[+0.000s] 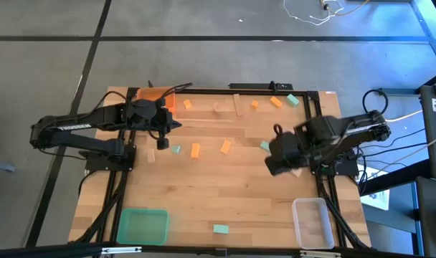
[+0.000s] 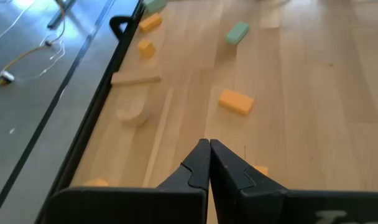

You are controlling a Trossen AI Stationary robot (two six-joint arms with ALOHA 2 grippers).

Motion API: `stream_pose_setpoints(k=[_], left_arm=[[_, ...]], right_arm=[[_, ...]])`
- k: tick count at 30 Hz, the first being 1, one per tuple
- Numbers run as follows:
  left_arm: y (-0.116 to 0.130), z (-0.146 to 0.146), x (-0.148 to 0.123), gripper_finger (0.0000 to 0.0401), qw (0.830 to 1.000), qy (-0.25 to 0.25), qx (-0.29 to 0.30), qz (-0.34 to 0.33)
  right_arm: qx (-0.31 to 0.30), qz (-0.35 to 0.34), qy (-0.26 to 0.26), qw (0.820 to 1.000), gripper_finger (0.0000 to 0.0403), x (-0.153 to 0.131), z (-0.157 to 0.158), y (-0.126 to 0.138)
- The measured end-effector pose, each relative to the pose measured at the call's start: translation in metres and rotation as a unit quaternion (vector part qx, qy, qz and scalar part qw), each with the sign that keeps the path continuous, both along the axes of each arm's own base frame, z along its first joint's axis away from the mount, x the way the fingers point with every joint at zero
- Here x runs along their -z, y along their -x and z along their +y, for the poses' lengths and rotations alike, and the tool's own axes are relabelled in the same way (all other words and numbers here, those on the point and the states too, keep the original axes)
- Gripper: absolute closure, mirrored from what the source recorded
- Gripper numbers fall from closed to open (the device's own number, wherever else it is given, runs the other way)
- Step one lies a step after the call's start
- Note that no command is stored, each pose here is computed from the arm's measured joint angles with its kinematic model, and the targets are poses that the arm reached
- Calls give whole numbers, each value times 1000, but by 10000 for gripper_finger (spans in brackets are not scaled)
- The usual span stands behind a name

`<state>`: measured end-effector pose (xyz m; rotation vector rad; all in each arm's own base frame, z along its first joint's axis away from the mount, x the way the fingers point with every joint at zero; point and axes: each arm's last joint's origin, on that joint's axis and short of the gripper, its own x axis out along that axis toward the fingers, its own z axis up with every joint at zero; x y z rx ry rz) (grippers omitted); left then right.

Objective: Sort & place blocks by color
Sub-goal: Put the brown block into the transparent bin

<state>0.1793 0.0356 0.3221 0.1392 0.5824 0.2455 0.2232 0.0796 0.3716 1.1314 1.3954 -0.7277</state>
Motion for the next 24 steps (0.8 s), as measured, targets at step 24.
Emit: stream_pose_setpoints(k=[24], left_arm=[[-29,-24,-7,401,999,-11,37,17]], right_arm=[[-15,97,-111,989,293,134,84,91]])
